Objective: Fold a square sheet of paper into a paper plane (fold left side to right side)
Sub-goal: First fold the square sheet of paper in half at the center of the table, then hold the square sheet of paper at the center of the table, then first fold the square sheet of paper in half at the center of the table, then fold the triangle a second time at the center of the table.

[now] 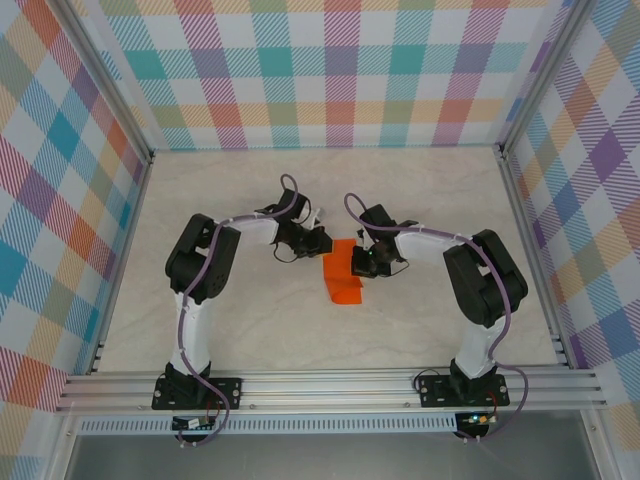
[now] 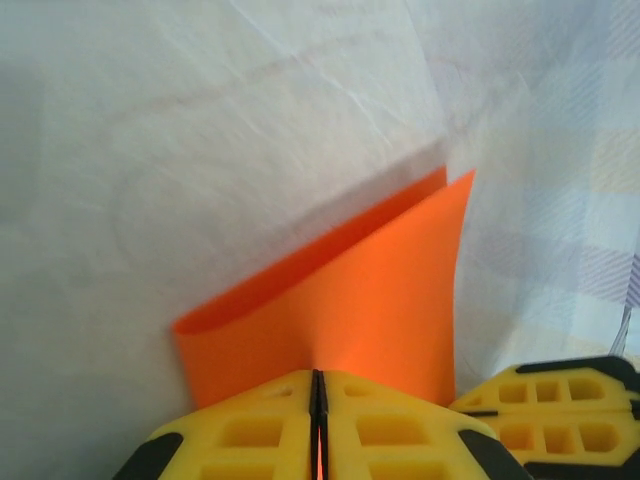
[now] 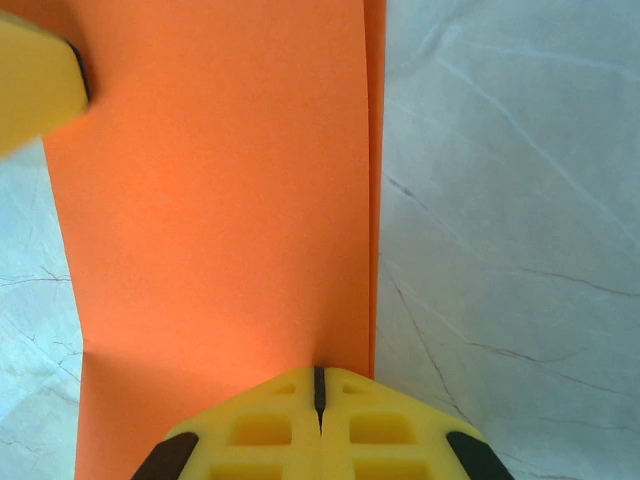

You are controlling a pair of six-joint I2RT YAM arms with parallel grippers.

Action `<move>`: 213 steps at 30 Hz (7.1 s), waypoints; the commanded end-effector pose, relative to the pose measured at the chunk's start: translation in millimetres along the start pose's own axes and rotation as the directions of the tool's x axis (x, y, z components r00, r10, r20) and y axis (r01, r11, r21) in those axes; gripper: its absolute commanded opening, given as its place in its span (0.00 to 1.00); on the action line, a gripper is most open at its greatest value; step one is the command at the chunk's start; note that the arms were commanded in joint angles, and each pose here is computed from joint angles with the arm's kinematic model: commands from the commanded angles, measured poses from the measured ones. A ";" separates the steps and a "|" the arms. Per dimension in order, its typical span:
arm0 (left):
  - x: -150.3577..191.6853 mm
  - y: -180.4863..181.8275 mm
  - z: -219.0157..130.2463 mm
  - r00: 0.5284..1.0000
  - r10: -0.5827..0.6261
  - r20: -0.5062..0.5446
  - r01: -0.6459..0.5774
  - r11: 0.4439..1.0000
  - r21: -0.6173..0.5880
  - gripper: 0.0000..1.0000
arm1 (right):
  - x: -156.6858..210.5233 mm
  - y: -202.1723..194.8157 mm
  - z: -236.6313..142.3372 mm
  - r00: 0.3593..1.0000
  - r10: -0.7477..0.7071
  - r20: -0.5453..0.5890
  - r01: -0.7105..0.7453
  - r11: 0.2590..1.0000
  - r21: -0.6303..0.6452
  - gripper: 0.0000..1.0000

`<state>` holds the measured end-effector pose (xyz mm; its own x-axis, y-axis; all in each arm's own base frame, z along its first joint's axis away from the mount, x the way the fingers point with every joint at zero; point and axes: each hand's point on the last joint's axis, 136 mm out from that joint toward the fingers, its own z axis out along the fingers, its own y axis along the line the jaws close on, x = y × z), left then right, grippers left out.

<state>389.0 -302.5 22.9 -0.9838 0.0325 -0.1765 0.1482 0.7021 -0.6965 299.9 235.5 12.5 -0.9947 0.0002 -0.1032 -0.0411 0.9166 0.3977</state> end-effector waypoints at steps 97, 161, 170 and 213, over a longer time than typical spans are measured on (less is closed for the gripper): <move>86.0 -44.8 2.5 0.982 0.166 -0.086 -0.163 0.986 0.043 0.25 | -50.5 -7.0 36.7 0.991 0.107 -0.075 -0.109 0.994 -0.029 0.00; 44.8 -59.1 -52.8 0.997 0.061 0.043 -0.063 0.997 0.053 0.24 | -30.5 1.2 -99.0 0.973 -0.062 0.221 0.060 0.998 0.013 0.58; 10.9 -29.8 -8.2 1.000 0.001 0.029 -0.001 1.000 -0.009 0.20 | 16.4 -2.0 -80.8 0.989 0.043 0.142 -0.027 0.993 -0.117 0.70; 33.7 -0.7 -2.2 1.000 -0.023 0.015 0.024 0.997 -0.074 0.18 | 4.3 31.2 -15.8 0.974 0.210 -0.083 -0.225 0.936 -0.272 0.48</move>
<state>367.7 -309.2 24.9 -0.9759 0.0108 -0.2181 0.1554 0.7360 -0.6589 284.5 239.6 27.8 -0.9802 0.1819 0.0780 0.1926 0.7861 0.5873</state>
